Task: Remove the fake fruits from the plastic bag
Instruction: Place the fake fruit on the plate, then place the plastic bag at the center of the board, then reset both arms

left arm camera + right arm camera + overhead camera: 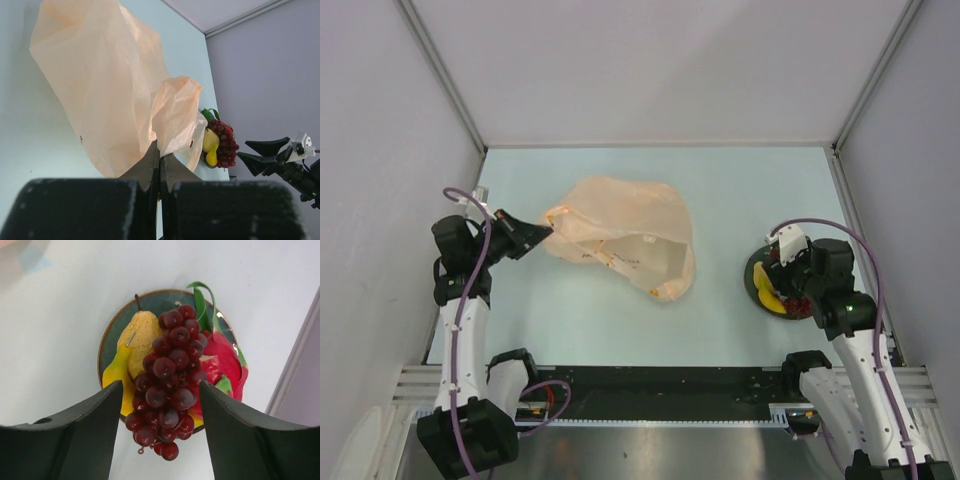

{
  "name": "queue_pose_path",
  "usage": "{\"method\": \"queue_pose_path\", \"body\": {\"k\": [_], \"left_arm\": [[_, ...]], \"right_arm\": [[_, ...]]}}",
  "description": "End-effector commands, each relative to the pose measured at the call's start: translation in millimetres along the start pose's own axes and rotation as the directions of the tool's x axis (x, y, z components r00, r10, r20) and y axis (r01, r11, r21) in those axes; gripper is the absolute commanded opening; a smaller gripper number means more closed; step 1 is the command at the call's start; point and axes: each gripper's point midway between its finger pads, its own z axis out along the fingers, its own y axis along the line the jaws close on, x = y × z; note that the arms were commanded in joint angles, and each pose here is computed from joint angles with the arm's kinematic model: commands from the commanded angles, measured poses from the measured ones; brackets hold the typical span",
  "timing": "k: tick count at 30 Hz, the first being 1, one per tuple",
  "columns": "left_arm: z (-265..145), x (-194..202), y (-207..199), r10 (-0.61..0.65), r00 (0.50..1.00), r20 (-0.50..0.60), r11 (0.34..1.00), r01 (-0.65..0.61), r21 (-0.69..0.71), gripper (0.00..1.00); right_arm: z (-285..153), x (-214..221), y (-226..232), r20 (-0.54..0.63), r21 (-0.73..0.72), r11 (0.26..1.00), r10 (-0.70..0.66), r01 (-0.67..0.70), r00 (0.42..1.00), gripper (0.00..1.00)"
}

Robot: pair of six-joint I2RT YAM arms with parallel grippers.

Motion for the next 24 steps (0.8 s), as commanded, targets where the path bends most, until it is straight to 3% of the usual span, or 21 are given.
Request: {"method": "queue_pose_path", "body": {"k": [1, 3, 6, 11, 13, 15, 19, 21, 24], "left_arm": [[-4.7, 1.6, -5.3, 0.014, 1.000, 0.010, 1.000, -0.015, 0.023, 0.00], [-4.6, 0.5, -5.1, 0.020, 1.000, 0.015, 1.000, -0.020, 0.020, 0.01], [-4.1, -5.7, -8.7, 0.037, 0.999, 0.023, 0.999, -0.038, 0.026, 0.01], [-3.8, -26.4, -18.6, 0.119, 0.992, 0.042, 0.993, -0.120, 0.020, 0.04], [-4.1, -31.7, -20.1, 0.133, 0.990, 0.043, 0.991, -0.133, 0.011, 0.27], [-5.4, -41.6, -27.1, 0.171, 0.984, 0.055, 0.985, -0.172, 0.007, 0.49], [-11.6, -57.5, -34.3, 0.248, 0.965, 0.084, 0.969, -0.245, -0.038, 0.74], [-18.6, -64.7, -39.6, 0.315, 0.944, 0.098, 0.948, -0.309, -0.070, 1.00], [-29.6, -74.6, -40.4, 0.413, 0.903, 0.117, 0.907, -0.396, -0.144, 1.00]], "right_arm": [[-19.7, -45.0, -11.2, 0.163, 0.033, 0.999, 0.003, -0.009, 0.987, 0.71], [-25.9, -66.2, -18.0, 0.223, 0.047, 0.999, 0.013, -0.024, 0.975, 0.80], [-28.8, -100.2, -21.9, 0.277, 0.002, 0.999, 0.051, -0.054, 0.960, 0.85], [-12.7, -146.8, -13.3, 0.212, -0.161, 0.983, 0.120, -0.087, 0.970, 0.90], [-6.3, -155.5, -4.6, 0.175, -0.183, 0.980, 0.106, -0.074, 0.979, 0.94], [-5.5, -173.9, -7.9, 0.219, -0.162, 0.985, 0.096, -0.061, 0.971, 0.97], [-5.5, -201.8, 9.9, 0.278, -0.119, 0.993, 0.031, 0.002, 0.960, 1.00], [-2.4, -207.1, 15.1, 0.273, -0.092, 0.996, 0.015, 0.010, 0.962, 0.99], [5.8, -205.0, 32.4, 0.215, -0.062, 0.997, -0.020, 0.034, 0.976, 0.99]]}}
